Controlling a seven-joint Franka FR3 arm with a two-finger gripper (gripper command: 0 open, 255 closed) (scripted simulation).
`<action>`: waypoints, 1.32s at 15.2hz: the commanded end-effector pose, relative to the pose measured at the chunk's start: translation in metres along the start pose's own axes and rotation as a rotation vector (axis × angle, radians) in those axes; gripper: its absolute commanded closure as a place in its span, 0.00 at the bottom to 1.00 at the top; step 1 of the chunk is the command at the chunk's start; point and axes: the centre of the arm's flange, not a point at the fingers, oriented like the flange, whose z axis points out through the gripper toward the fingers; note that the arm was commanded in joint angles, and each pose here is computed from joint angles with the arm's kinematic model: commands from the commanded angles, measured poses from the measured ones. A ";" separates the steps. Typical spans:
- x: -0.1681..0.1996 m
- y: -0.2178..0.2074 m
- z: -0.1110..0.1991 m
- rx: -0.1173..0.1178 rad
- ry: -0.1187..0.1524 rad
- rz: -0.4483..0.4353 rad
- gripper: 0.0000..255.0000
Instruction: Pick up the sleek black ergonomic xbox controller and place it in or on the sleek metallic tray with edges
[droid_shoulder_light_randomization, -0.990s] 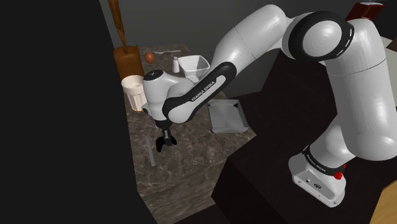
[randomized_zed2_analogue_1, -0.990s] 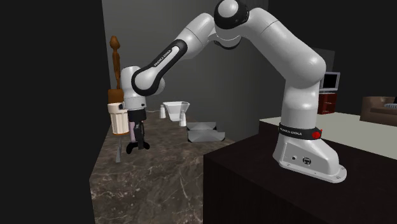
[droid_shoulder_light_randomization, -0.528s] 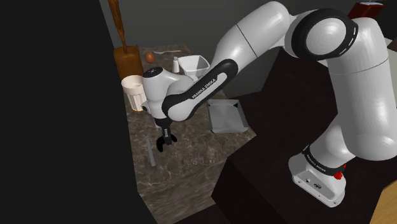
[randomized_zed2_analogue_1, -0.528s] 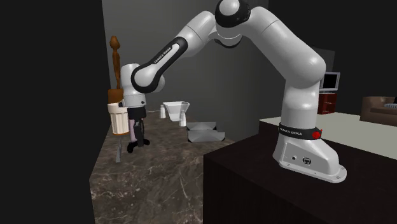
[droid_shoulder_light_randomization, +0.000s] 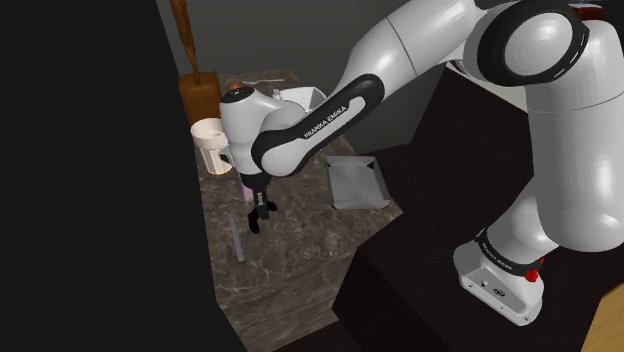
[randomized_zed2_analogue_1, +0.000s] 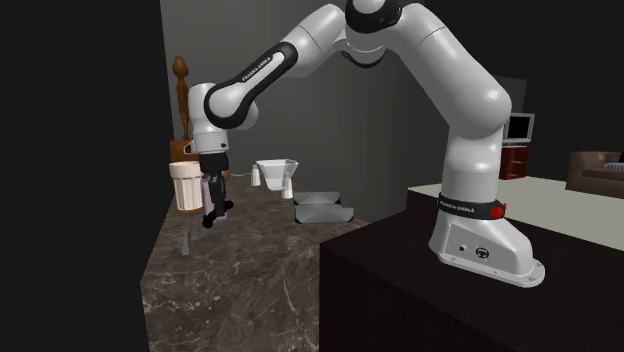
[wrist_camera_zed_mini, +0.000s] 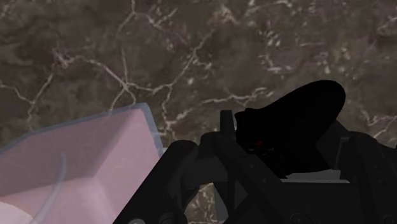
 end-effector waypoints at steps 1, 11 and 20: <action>-0.001 -0.001 -0.011 0.000 0.000 0.000 1.00; -0.005 -0.006 -0.063 0.000 0.000 0.000 1.00; -0.106 0.024 -0.065 0.000 0.000 0.000 1.00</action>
